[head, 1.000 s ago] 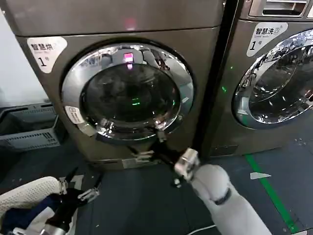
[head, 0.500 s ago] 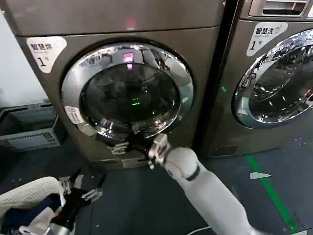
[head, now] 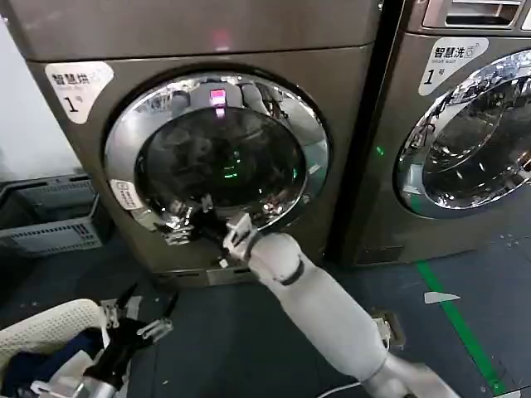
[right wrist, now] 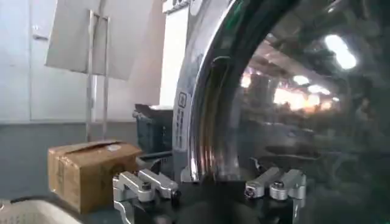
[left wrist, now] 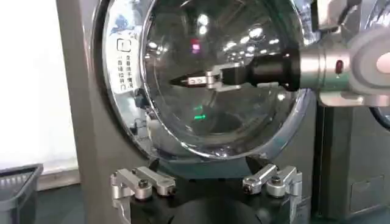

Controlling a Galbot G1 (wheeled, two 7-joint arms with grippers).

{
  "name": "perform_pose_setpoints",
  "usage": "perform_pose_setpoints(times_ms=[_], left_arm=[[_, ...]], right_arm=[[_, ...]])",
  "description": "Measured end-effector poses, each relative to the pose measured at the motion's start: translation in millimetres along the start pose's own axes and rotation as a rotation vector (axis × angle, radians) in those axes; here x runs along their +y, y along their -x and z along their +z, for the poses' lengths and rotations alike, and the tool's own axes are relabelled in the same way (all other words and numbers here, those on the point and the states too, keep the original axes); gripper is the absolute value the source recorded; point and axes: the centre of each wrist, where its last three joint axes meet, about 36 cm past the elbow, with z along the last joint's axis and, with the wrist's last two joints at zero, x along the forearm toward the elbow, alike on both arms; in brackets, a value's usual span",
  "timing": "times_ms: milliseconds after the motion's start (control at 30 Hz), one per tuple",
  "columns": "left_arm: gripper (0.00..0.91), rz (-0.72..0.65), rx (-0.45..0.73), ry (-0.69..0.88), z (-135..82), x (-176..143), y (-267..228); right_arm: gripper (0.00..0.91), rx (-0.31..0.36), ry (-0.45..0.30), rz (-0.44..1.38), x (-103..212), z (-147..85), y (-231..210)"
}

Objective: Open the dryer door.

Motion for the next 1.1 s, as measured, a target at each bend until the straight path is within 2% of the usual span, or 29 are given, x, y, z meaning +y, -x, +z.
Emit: perform_pose_setpoints(times_ms=[667,1100], left_arm=[[0.907,0.002,0.013,-0.003,2,-2,-4],[0.907,-0.003,0.017,0.000,1,-3,-7]], right_arm=[[0.907,0.029,-0.008,-0.008,13,12,44],[0.907,0.045,-0.026,-0.014,10,13,50]])
